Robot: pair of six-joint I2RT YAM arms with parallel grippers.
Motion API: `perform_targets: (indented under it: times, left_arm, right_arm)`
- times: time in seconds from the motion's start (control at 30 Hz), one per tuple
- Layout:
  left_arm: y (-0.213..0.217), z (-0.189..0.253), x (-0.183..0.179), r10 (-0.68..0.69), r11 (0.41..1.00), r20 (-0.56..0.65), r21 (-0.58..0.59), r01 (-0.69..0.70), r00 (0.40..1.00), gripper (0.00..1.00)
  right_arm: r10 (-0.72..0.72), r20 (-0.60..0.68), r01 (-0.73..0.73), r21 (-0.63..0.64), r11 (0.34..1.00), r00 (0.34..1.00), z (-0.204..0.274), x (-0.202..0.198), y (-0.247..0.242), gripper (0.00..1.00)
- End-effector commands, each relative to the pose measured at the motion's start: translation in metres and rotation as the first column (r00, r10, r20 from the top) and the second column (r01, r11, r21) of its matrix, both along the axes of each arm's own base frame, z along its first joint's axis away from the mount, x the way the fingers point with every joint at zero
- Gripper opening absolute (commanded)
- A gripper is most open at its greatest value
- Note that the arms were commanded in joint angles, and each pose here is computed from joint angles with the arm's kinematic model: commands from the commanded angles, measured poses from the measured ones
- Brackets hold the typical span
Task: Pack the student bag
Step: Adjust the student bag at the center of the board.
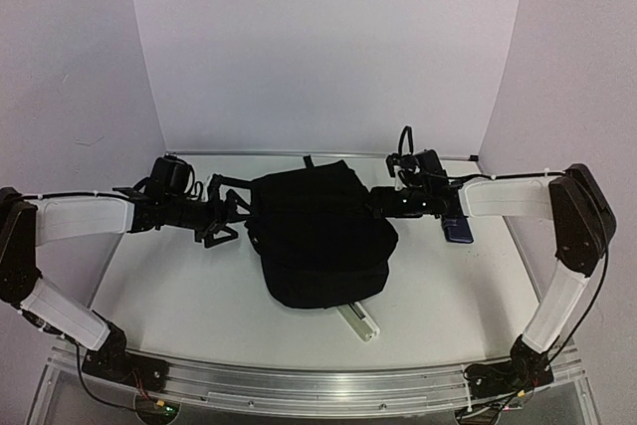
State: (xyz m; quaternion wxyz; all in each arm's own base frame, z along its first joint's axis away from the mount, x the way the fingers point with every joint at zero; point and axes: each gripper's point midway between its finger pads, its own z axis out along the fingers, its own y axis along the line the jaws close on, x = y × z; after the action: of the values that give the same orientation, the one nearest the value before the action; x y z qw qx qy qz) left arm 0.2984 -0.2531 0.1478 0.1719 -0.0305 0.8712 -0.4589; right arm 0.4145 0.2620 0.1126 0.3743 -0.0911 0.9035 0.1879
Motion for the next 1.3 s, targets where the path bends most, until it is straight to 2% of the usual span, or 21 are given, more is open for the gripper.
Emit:
perform_targets:
  times: [0.0, 0.07, 0.1, 0.2, 0.3, 0.4, 0.47, 0.5, 0.6, 0.77, 0.87, 0.93, 1.0, 1.07, 1.13, 1.2, 1.27]
  left_arm:
    - [0.000, -0.006, -0.022, 0.038, 0.999, -0.071, -0.031, -0.041, 0.997, 0.92]
    - [-0.006, -0.003, -0.023, 0.025, 0.997, -0.066, -0.074, -0.030, 0.997, 0.91]
    - [-0.009, -0.005, -0.022, 0.023, 0.995, -0.073, -0.091, -0.029, 0.997, 0.88]
    - [-0.021, -0.003, -0.013, 0.000, 0.987, -0.069, -0.161, -0.011, 0.998, 0.75]
    - [-0.034, 0.000, -0.001, -0.025, 0.975, -0.049, -0.220, 0.014, 0.998, 0.53]
    - [-0.040, -0.002, 0.015, -0.020, 0.978, -0.025, -0.208, 0.015, 0.999, 0.25]
    - [-0.038, -0.006, 0.027, -0.007, 0.985, -0.011, -0.174, 0.005, 1.000, 0.10]
    - [-0.036, -0.004, 0.035, 0.000, 0.987, 0.006, -0.163, 0.001, 1.000, 0.05]
    - [-0.022, 0.001, 0.061, 0.027, 0.991, 0.066, -0.130, -0.018, 0.997, 0.00]
    - [0.001, 0.010, 0.121, 0.033, 0.996, 0.192, -0.093, -0.015, 0.981, 0.00]
    - [0.004, 0.003, 0.159, 0.008, 1.000, 0.257, -0.013, -0.005, 0.966, 0.02]
    - [0.006, 0.004, 0.182, -0.003, 0.999, 0.299, 0.041, -0.009, 0.954, 0.06]
    - [0.008, 0.014, 0.201, -0.008, 0.997, 0.338, 0.071, -0.017, 0.941, 0.16]
    - [0.014, 0.022, 0.211, -0.004, 0.993, 0.370, 0.113, -0.040, 0.929, 0.32]
    - [0.025, 0.034, 0.215, 0.007, 0.982, 0.409, 0.171, -0.084, 0.913, 0.52]
    - [0.040, 0.046, 0.213, 0.023, 0.960, 0.440, 0.241, -0.143, 0.898, 0.68]
    - [0.057, 0.054, 0.205, 0.053, 0.931, 0.452, 0.299, -0.207, 0.890, 0.78]
  right_arm:
    - [0.115, -0.069, -0.106, 0.119, 0.987, 0.991, -0.001, -0.006, 0.020, 0.74]
    - [0.132, -0.090, -0.119, 0.134, 0.984, 0.987, -0.007, -0.010, 0.022, 0.65]
    - [0.148, -0.100, -0.132, 0.147, 0.980, 0.984, -0.010, -0.012, 0.025, 0.58]
    - [0.192, -0.116, -0.168, 0.194, 0.966, 0.975, -0.012, -0.020, 0.033, 0.41]
    - [0.207, -0.123, -0.175, 0.227, 0.958, 0.971, -0.013, -0.025, 0.036, 0.18]
    - [0.213, -0.128, -0.178, 0.241, 0.954, 0.969, -0.013, -0.031, 0.035, 0.02]
    - [0.224, -0.132, -0.184, 0.261, 0.948, 0.966, -0.012, -0.037, 0.035, 0.00]
    - [0.236, -0.127, -0.194, 0.278, 0.941, 0.964, -0.008, -0.040, 0.037, 0.00]
    - [0.263, -0.116, -0.215, 0.316, 0.924, 0.958, 0.000, -0.052, 0.041, 0.00]
    - [0.333, -0.098, -0.277, 0.368, 0.888, 0.938, 0.011, -0.088, 0.080, 0.00]
    - [0.390, -0.051, -0.340, 0.396, 0.853, 0.919, 0.030, -0.122, 0.124, 0.00]
    - [0.430, -0.007, -0.384, 0.438, 0.813, 0.903, 0.048, -0.146, 0.153, 0.00]
    - [0.445, 0.023, -0.404, 0.461, 0.790, 0.895, 0.064, -0.163, 0.171, 0.01]
    - [0.419, 0.052, -0.393, 0.469, 0.791, 0.907, 0.078, -0.163, 0.171, 0.18]
    - [0.354, 0.098, -0.359, 0.445, 0.820, 0.930, 0.096, -0.153, 0.161, 0.42]
    - [0.295, 0.139, -0.326, 0.380, 0.866, 0.945, 0.110, -0.142, 0.148, 0.58]
    - [0.225, 0.164, -0.265, 0.292, 0.919, 0.960, 0.118, -0.128, 0.131, 0.69]
